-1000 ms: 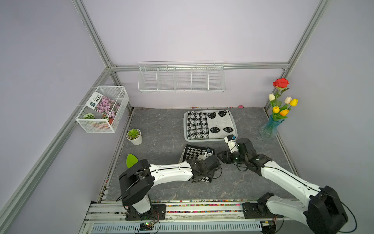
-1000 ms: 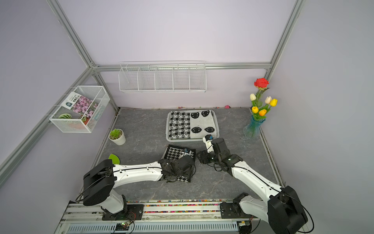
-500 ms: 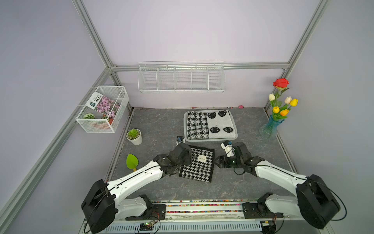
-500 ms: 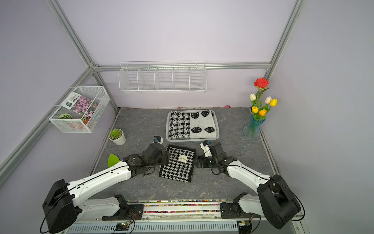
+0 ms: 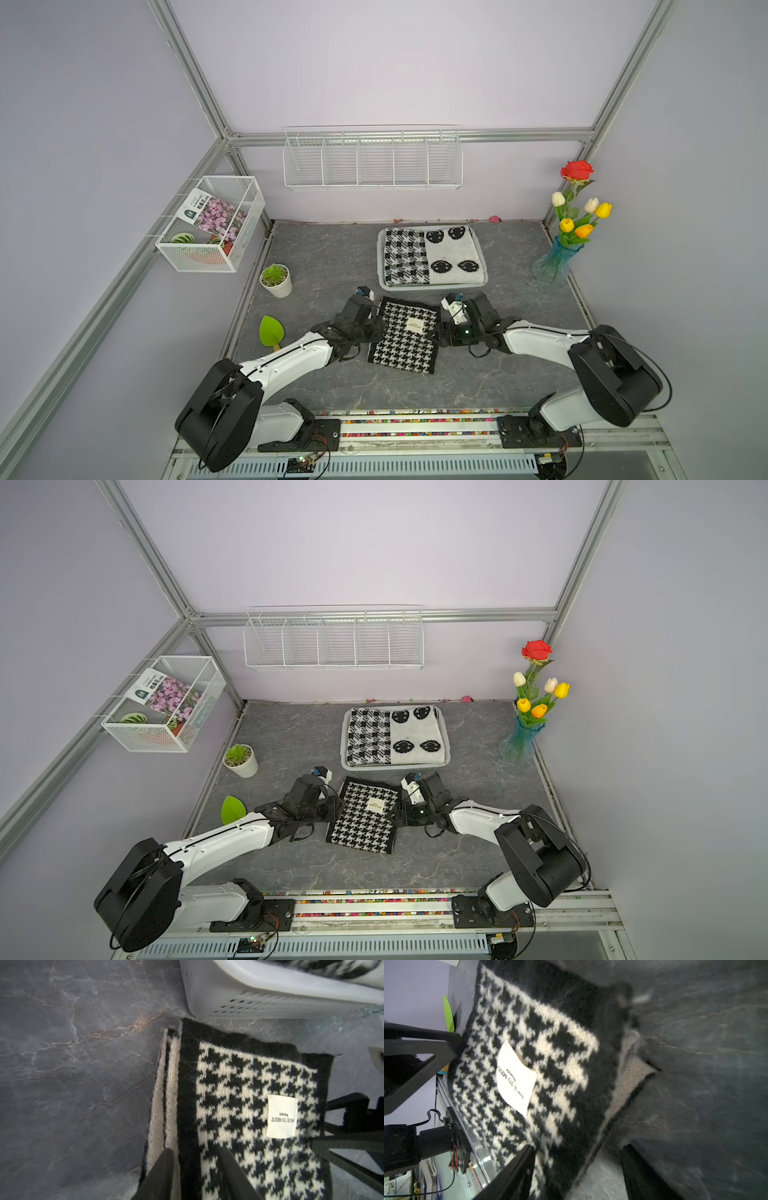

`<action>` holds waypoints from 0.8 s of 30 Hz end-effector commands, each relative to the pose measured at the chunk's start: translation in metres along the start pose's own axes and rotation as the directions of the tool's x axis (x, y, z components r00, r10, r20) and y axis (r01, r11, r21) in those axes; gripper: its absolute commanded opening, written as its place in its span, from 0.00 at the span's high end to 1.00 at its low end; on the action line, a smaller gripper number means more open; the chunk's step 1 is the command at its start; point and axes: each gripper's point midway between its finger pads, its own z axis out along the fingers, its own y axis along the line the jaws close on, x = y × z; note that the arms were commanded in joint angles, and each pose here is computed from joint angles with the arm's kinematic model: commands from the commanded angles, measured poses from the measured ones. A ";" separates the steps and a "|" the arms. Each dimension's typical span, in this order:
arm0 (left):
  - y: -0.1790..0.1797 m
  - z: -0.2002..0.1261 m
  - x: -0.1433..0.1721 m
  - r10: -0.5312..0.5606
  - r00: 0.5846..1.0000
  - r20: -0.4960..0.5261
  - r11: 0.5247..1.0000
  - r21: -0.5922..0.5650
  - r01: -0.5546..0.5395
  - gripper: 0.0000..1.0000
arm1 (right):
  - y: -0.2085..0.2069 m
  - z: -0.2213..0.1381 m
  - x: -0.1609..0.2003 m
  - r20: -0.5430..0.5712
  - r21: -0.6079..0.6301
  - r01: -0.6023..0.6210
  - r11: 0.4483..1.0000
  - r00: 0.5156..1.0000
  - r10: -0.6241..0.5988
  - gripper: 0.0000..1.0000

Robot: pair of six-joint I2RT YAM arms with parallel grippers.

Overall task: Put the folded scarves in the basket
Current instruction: Pick up the scarf at the center of the board.

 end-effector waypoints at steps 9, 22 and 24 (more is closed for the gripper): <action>-0.010 0.015 0.022 -0.001 0.995 -0.103 0.996 0.093 0.011 0.92 | -0.008 0.037 0.021 -0.128 0.005 -0.052 0.999 0.990 0.052 0.69; 0.019 -0.001 -0.011 0.019 0.998 0.060 0.998 -0.065 -0.015 0.46 | -0.013 0.025 0.017 -0.118 0.072 0.030 0.997 0.993 -0.021 0.89; 0.012 0.001 -0.016 0.031 0.997 0.074 0.999 -0.030 -0.029 0.45 | -0.013 0.024 0.016 -0.115 0.076 0.036 0.996 0.993 -0.027 0.89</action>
